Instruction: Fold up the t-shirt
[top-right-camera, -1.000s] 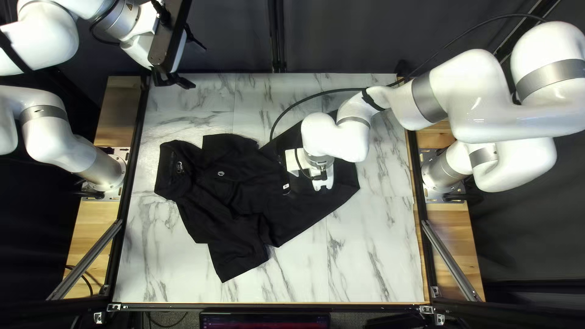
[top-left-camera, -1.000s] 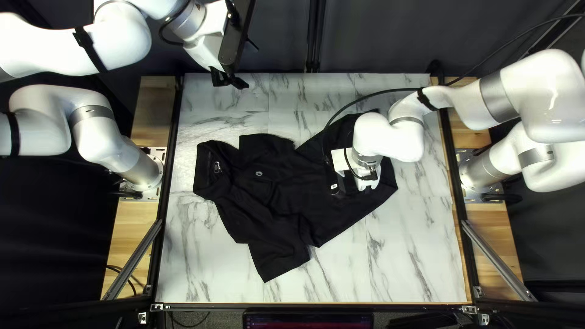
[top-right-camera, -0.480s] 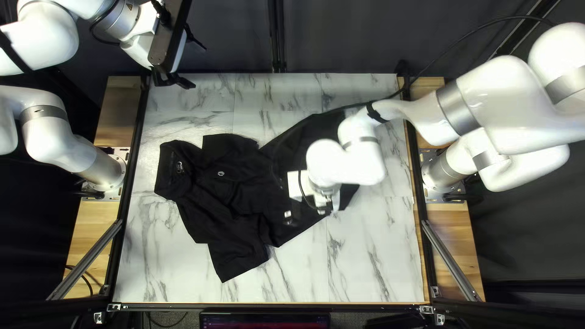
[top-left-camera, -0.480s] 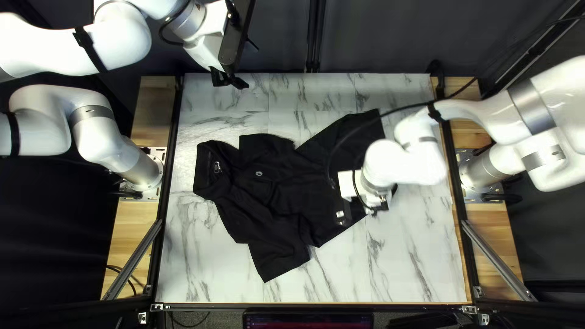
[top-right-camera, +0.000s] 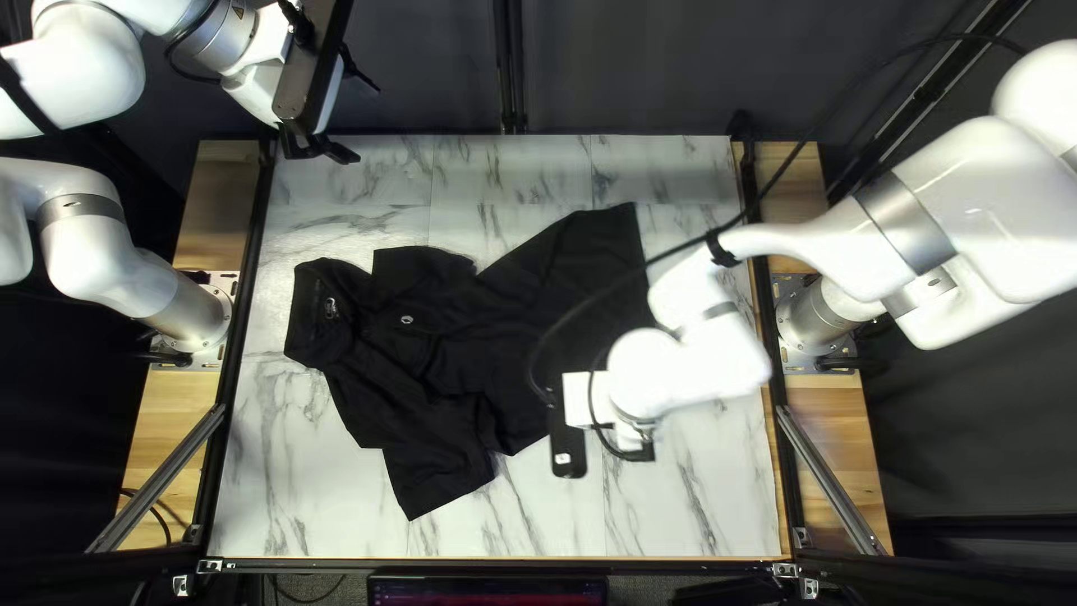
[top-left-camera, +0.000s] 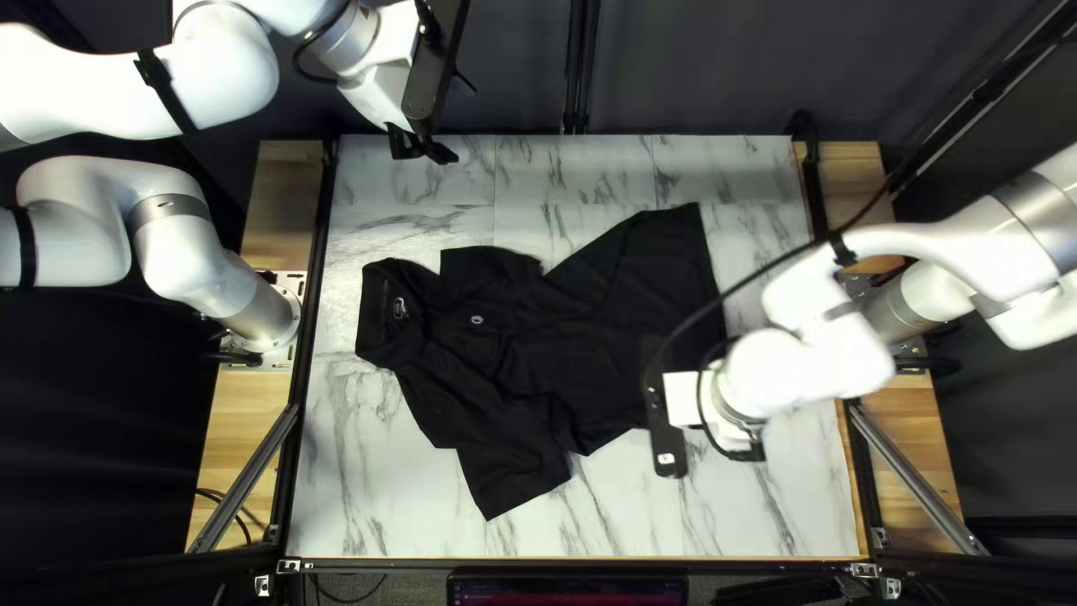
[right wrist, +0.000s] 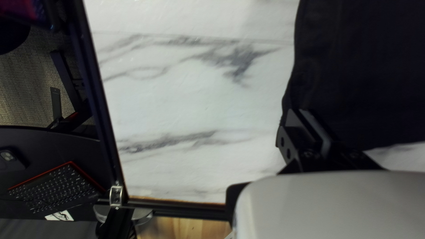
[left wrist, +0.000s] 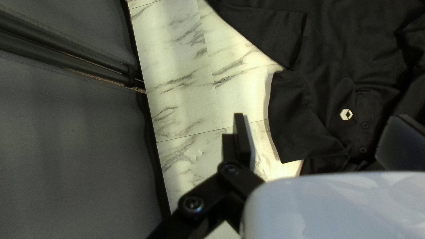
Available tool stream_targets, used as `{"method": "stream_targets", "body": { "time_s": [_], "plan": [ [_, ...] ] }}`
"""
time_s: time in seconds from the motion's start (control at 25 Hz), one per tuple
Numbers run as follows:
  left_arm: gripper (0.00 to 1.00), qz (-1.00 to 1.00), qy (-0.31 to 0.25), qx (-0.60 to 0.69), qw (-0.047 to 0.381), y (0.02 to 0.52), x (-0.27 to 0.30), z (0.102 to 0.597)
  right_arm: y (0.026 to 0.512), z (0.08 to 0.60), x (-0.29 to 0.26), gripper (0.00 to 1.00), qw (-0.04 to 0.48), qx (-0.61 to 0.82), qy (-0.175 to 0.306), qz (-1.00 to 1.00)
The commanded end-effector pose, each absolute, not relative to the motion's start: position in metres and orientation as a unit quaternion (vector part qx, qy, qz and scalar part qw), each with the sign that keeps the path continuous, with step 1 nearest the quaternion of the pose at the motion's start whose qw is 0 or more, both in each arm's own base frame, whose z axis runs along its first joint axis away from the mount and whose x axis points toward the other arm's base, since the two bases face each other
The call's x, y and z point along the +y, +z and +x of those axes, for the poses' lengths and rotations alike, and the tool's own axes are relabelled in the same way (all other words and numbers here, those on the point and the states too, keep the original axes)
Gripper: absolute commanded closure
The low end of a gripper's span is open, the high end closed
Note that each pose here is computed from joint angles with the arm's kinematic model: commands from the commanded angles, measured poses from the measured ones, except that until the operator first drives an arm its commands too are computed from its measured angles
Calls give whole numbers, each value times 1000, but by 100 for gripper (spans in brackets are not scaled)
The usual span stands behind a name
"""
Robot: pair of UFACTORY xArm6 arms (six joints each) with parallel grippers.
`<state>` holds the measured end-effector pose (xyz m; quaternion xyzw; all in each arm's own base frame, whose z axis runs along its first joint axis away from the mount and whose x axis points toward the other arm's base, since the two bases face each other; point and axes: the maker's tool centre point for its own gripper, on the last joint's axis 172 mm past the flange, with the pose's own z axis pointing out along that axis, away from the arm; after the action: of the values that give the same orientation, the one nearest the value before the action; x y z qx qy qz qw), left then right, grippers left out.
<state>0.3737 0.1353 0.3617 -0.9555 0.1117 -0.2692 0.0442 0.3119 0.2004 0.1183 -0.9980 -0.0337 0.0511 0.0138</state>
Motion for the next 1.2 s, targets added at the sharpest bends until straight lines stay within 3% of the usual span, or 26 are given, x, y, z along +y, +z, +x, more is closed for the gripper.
{"method": "stream_targets", "body": {
  "time_s": [0.04,0.56,0.6,0.64,0.68,1.2],
  "plan": [
    [0,-956,-269,112,44,362,135,374,110,281,206,100,22,-24,42,-999],
    [0,-956,-269,112,44,362,135,374,67,250,212,98,46,-54,39,-997],
    [0,-956,-269,112,44,362,135,374,66,252,213,70,48,-58,40,-996],
    [0,-956,-269,112,44,362,135,374,65,255,215,23,51,-64,40,-996],
    [0,-956,-269,112,44,362,135,374,67,258,217,1,53,-70,41,-995],
    [0,-956,-269,112,44,362,135,374,113,266,192,0,35,-62,35,-997]
  ]
}}
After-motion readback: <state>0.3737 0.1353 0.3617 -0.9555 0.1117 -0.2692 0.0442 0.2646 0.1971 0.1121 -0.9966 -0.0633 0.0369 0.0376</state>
